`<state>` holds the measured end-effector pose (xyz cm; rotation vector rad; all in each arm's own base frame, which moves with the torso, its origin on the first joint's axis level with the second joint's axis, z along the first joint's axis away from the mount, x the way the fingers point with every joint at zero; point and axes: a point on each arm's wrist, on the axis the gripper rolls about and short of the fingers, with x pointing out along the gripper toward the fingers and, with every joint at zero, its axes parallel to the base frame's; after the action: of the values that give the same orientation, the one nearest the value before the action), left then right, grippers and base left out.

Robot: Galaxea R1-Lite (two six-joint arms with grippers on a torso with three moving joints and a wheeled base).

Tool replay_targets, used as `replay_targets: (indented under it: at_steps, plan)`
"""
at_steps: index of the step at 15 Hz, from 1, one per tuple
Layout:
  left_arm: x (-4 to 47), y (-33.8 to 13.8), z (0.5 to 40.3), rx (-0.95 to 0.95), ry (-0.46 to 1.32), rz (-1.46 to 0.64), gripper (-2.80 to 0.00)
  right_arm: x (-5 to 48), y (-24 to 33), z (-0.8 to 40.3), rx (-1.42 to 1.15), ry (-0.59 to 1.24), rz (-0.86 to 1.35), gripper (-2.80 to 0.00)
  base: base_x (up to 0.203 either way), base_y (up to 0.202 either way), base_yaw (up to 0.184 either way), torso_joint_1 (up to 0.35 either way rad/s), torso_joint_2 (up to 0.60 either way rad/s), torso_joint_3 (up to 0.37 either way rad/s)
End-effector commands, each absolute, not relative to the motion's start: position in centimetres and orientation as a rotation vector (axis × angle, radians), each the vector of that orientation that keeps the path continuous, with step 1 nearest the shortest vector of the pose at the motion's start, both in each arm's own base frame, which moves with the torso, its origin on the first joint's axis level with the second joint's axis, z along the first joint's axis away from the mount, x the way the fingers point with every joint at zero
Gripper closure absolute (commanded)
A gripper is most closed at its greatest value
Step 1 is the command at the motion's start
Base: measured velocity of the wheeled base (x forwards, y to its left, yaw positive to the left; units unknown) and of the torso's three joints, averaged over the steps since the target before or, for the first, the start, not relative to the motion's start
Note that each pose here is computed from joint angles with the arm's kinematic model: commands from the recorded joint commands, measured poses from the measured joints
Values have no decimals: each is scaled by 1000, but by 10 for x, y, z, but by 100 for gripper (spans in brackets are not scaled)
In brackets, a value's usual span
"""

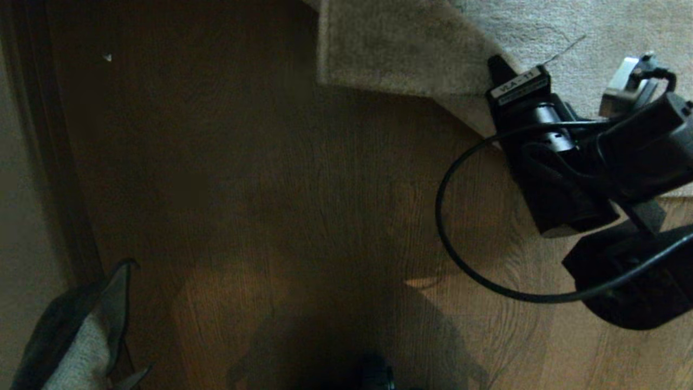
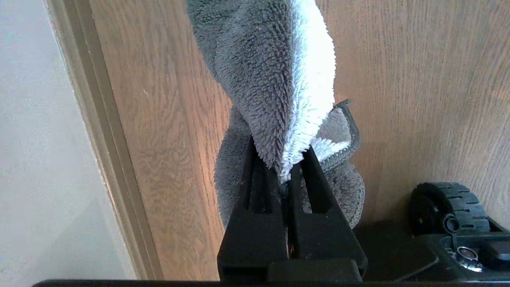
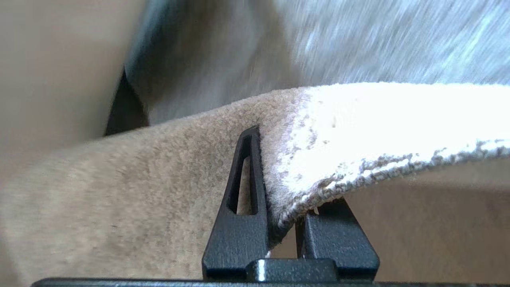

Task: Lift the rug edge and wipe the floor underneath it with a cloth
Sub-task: Lift up the carpet

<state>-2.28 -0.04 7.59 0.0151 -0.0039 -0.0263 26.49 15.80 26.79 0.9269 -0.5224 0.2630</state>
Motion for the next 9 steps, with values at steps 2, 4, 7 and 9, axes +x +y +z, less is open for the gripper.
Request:
replay_targets:
  at_steps: [2, 4, 7, 9]
  plan:
    - [-23, 0, 76, 15, -5, -26, 0, 256, 138, 278, 949, -592, 239, 0, 0, 0, 0, 0, 0, 0]
    - [-23, 0, 76, 15, -5, -26, 0, 252, 132, 277, 945, -593, 228, 0, 0, 0, 0, 0, 0, 0]
    - [-23, 0, 76, 15, -5, -26, 0, 252, 127, 280, 945, -609, 225, 0, 0, 0, 0, 0, 0, 0]
    - [-23, 0, 76, 15, -5, -26, 0, 252, 127, 278, 941, -602, 223, 0, 0, 0, 0, 0, 0, 0]
